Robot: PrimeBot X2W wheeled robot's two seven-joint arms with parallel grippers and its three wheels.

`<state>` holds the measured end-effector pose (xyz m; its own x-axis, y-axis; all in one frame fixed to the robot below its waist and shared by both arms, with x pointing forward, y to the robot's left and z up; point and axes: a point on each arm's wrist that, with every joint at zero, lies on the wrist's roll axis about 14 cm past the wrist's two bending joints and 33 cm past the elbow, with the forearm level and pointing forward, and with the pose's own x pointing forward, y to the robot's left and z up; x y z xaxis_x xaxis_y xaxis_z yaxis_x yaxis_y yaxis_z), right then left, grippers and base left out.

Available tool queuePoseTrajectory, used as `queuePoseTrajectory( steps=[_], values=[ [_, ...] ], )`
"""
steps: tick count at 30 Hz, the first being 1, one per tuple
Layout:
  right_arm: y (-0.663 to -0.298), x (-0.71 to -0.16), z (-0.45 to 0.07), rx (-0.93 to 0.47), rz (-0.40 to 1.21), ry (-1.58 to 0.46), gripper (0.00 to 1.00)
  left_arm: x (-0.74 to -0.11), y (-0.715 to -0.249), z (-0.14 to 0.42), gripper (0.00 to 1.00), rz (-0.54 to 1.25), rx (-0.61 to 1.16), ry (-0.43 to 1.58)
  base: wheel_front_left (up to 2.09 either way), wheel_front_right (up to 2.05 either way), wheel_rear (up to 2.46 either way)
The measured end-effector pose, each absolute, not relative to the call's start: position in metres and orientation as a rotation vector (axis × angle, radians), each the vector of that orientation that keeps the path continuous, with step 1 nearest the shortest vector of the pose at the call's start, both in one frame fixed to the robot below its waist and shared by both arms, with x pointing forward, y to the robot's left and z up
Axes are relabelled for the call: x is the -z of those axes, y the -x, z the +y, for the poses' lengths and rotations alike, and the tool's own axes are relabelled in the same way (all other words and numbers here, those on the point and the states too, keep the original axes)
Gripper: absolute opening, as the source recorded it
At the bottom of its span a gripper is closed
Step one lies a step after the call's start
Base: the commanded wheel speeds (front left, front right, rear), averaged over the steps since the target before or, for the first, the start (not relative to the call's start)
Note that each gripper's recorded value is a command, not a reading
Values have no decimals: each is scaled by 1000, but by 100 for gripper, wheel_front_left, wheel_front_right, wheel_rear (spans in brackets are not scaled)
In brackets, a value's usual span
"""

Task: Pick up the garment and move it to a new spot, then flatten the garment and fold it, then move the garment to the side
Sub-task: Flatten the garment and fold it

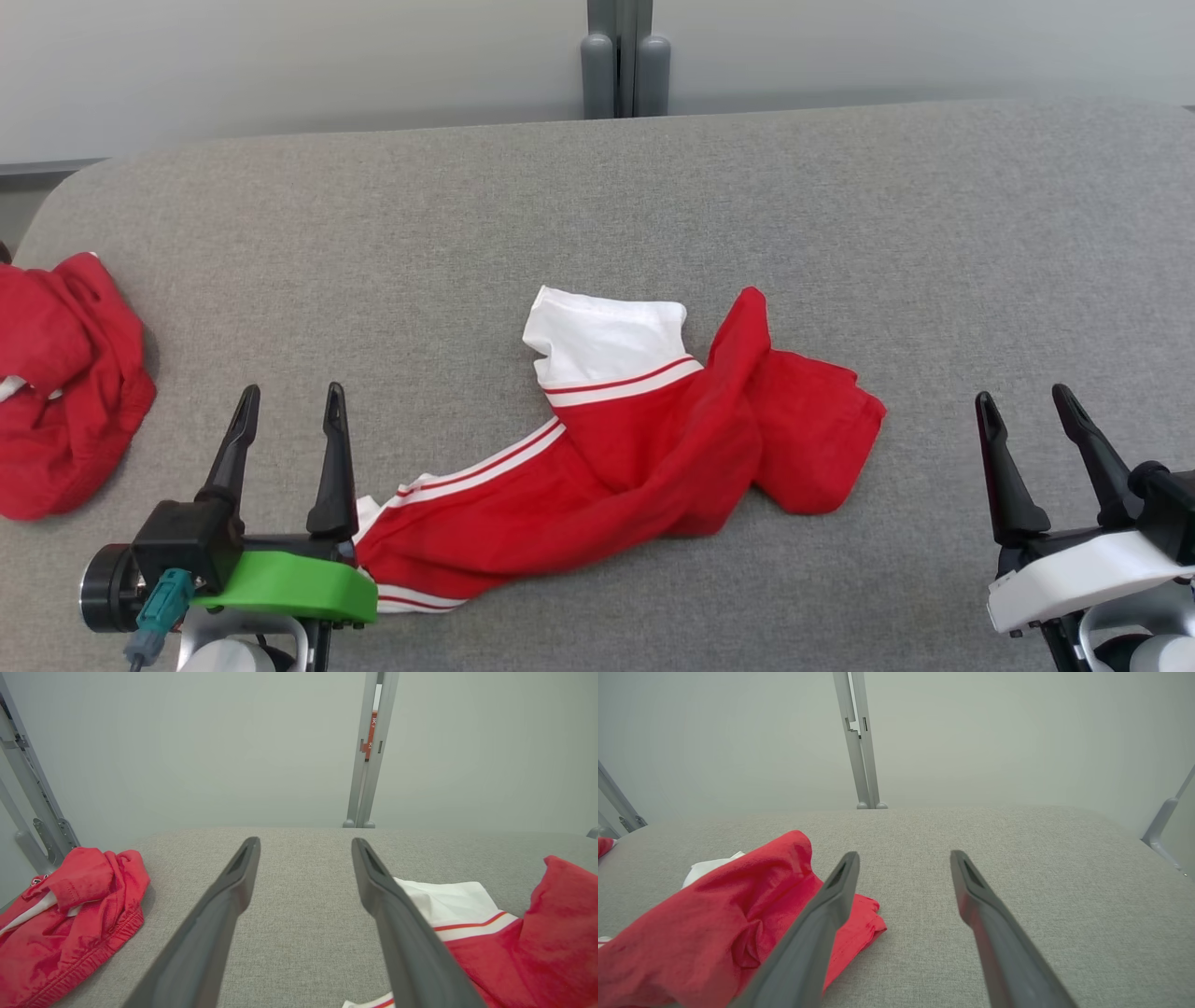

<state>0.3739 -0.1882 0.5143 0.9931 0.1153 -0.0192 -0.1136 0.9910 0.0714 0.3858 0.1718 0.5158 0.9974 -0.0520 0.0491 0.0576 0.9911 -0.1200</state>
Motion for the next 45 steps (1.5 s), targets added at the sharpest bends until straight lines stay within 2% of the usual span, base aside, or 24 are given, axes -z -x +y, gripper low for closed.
queuePoseTrajectory(
  steps=[8, 14, 24, 25, 26, 31, 36, 45],
  values=[
    [-377, -501, -183, -135, 77, -66, 100, -515, -388, 170, 100, -48, 65, 101, 0, 0, 0],
    [-380, -456, -169, -179, 231, -85, 100, -518, -399, 162, 100, -64, 87, 96, 0, 0, 0],
    [-407, -400, -135, -250, 373, -164, 100, -504, -411, 168, 100, -38, 62, 81, 0, 0, 0],
    [-408, -397, -132, -257, 382, -168, 53, -503, -412, 169, 100, -37, 60, 80, 0, 0, 0],
    [-410, -395, -130, -261, 386, -177, 0, -503, -413, 170, 100, -37, 57, 77, 0, 0, 0],
    [-418, -400, -132, -275, 342, -170, 0, -502, -417, 171, 100, -41, 53, 65, 0, 0, 0],
    [-428, -429, -155, -256, 235, -120, 0, -505, -421, 170, 100, -53, 55, 65, 0, 0, 0],
    [-436, -456, -240, -100, 223, 13, 0, -503, -426, 161, 100, -57, 74, 76, 0, 0, 0]
  ],
)
